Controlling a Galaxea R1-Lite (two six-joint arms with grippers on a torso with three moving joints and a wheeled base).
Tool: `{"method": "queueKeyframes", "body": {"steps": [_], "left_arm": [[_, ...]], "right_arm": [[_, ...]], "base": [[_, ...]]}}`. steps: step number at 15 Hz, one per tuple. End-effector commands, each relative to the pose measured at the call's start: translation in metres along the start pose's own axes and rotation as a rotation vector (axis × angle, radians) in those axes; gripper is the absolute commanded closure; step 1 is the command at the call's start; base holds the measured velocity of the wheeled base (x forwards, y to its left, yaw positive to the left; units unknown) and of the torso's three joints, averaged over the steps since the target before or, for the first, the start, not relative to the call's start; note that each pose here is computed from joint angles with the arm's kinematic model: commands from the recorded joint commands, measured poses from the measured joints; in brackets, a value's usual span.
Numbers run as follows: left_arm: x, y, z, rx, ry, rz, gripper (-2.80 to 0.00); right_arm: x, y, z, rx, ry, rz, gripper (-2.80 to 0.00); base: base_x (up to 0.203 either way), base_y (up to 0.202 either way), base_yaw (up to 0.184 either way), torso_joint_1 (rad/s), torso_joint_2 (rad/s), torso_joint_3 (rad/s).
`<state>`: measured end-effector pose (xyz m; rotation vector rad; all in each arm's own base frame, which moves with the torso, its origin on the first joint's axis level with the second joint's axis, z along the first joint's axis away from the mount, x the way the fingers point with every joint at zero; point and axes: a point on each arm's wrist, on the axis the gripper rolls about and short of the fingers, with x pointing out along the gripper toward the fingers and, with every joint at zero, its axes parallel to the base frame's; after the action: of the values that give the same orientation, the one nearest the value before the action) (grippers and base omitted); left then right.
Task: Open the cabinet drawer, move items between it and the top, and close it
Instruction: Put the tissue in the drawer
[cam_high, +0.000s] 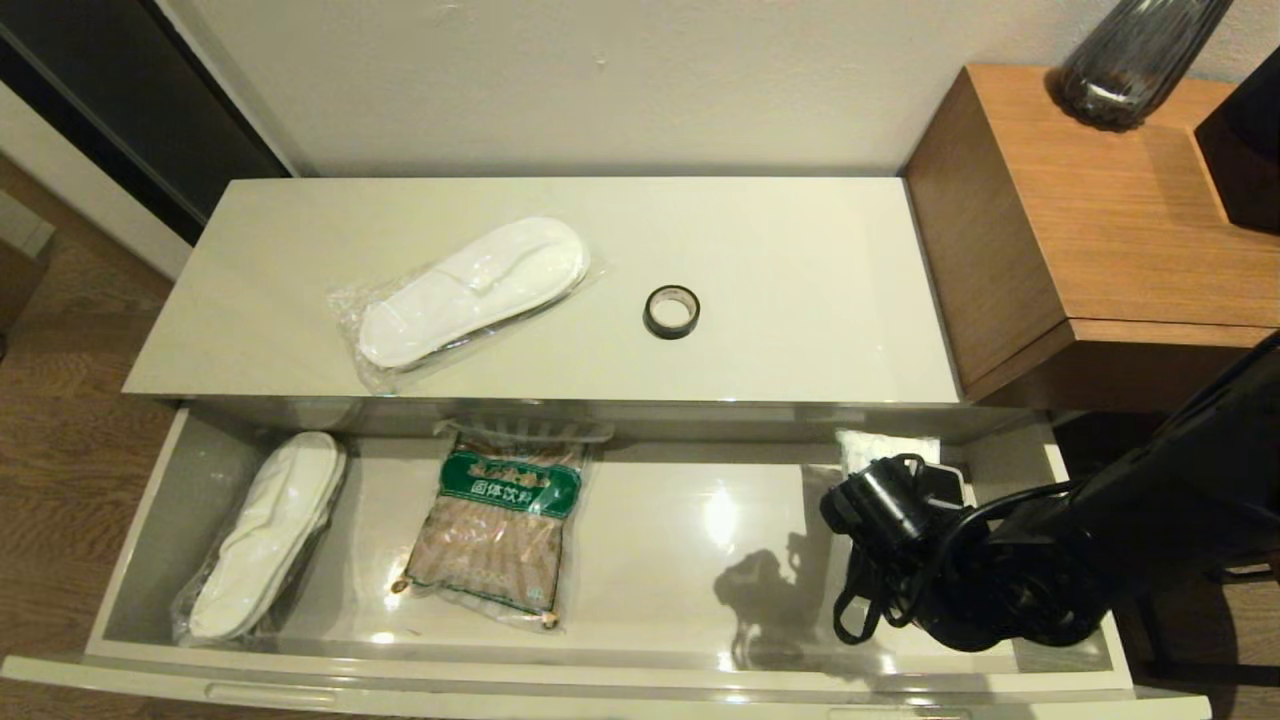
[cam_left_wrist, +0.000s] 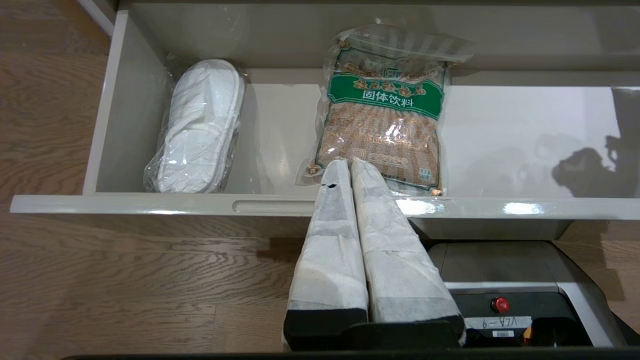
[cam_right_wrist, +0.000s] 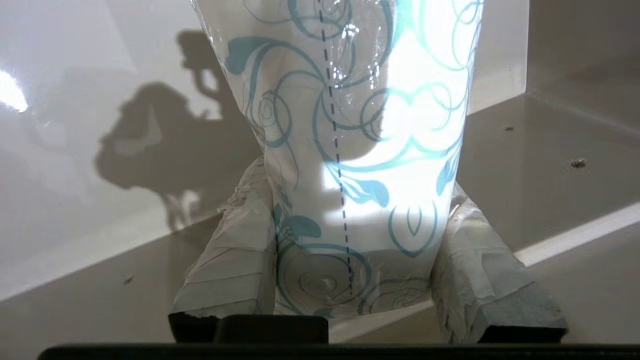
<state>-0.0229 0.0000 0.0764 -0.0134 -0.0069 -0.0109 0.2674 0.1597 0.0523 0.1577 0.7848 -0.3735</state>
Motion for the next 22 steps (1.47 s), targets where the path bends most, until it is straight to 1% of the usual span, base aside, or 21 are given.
{"method": "queueKeyframes", "body": {"steps": [1,8,10,12,14,15,16,17,21,22], "left_arm": [[0.000,0.000,0.000,0.000,-0.001,0.000,0.00],[0.000,0.000,0.000,0.000,0.001,0.000,0.00],[0.000,0.000,0.000,0.000,-0.001,0.000,0.00],[0.000,0.000,0.000,0.000,0.000,-0.001,0.00],[0.000,0.000,0.000,0.000,-0.001,0.000,0.00],[0.000,0.000,0.000,0.000,-0.001,0.000,0.00],[0.000,0.000,0.000,0.000,-0.001,0.000,0.00],[0.000,0.000,0.000,0.000,-0.001,0.000,0.00],[0.000,0.000,0.000,0.000,-0.001,0.000,0.00],[0.000,0.000,0.000,0.000,0.001,0.000,0.00]], "right_arm": [[0.007,0.001,-0.001,0.003,0.006,-0.017,0.00],[0.026,0.002,-0.019,-0.029,0.047,-0.061,0.00],[0.031,0.005,-0.022,-0.027,0.046,-0.060,0.00],[0.043,0.008,-0.030,-0.033,0.052,-0.066,0.00],[0.044,0.008,-0.031,-0.032,0.050,-0.066,0.00],[0.046,0.007,-0.035,-0.046,0.060,-0.076,0.00],[0.046,0.007,-0.034,-0.043,0.058,-0.075,-2.80],[0.042,0.007,-0.030,-0.031,0.050,-0.064,-2.80],[0.027,0.001,-0.022,-0.035,0.042,-0.054,-2.80],[0.018,-0.001,-0.016,-0.029,0.036,-0.047,-2.80]], "base": [[0.000,0.000,0.000,0.000,0.00,0.000],[0.000,0.000,0.000,0.000,0.00,0.000],[0.000,0.000,0.000,0.000,0.00,0.000],[0.000,0.000,0.000,0.000,0.00,0.000],[0.000,0.000,0.000,0.000,0.00,0.000],[0.000,0.000,0.000,0.000,0.00,0.000],[0.000,0.000,0.000,0.000,0.00,0.000],[0.000,0.000,0.000,0.000,0.00,0.000],[0.000,0.000,0.000,0.000,0.00,0.000],[0.000,0.000,0.000,0.000,0.00,0.000]]}}
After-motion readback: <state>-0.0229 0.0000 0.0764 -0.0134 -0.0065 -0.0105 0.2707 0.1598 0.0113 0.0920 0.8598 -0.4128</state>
